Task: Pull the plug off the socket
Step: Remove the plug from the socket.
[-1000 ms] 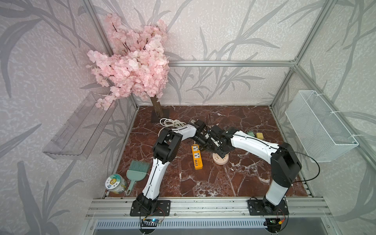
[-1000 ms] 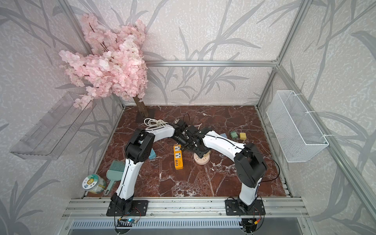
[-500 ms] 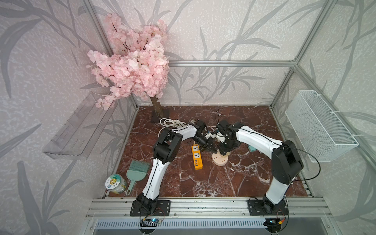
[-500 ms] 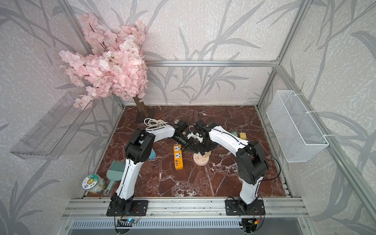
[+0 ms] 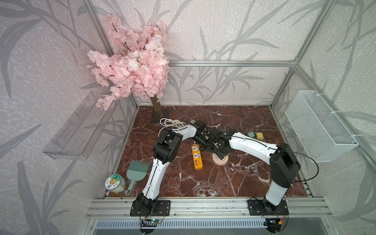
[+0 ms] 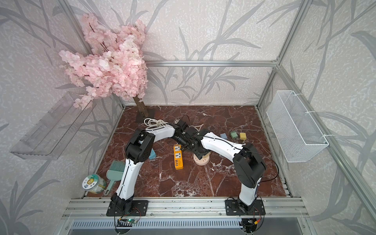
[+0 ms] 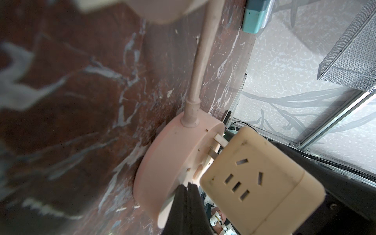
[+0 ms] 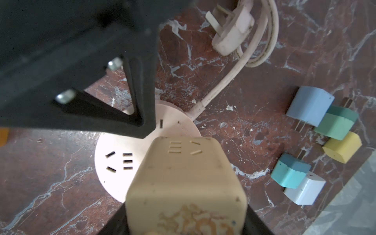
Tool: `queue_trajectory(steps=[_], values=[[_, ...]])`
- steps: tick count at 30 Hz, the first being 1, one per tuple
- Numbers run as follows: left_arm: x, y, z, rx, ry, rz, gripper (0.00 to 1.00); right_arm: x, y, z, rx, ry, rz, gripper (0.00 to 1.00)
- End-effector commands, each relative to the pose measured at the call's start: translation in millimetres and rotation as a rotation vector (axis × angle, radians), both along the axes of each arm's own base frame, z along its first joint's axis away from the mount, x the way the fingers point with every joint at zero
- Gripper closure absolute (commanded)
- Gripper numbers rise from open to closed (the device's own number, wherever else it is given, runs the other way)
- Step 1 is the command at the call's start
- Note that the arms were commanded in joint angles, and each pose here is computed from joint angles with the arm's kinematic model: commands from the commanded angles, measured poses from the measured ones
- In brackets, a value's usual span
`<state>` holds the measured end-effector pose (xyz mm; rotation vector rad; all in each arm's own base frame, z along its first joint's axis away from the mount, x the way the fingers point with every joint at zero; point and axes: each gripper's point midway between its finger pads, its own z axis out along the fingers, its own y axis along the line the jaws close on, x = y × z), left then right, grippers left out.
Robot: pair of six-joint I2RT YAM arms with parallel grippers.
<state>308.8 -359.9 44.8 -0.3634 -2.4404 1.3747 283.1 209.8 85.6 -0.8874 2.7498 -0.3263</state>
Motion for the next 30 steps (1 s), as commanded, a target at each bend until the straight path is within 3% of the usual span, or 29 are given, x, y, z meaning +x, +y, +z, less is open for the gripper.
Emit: queue_trajectory(steps=[1,5,8,13,17,25,30], values=[[-5,21,-59,0.21,-0.035,-0.005,1.0,12,-5,26,-0.013,-0.136,-0.017,1.0],[-5,21,-59,0.211,-0.035,-0.005,1.0,7,11,24,0.076,-0.061,0.022,1.0],[-6,21,-58,0.211,-0.036,-0.007,1.0,1,23,20,0.214,0.051,0.022,1.0],[-6,21,-59,0.212,-0.035,-0.008,1.0,-2,35,22,0.458,0.232,-0.039,1.0],[-6,21,-59,0.211,-0.035,-0.008,1.0,2,31,23,0.548,0.303,-0.116,1.0],[-6,21,-59,0.211,-0.032,-0.008,1.0,8,18,27,0.518,0.234,-0.145,1.0],[-6,21,-59,0.213,-0.032,-0.009,1.0,12,4,40,0.39,0.041,-0.103,1.0]])
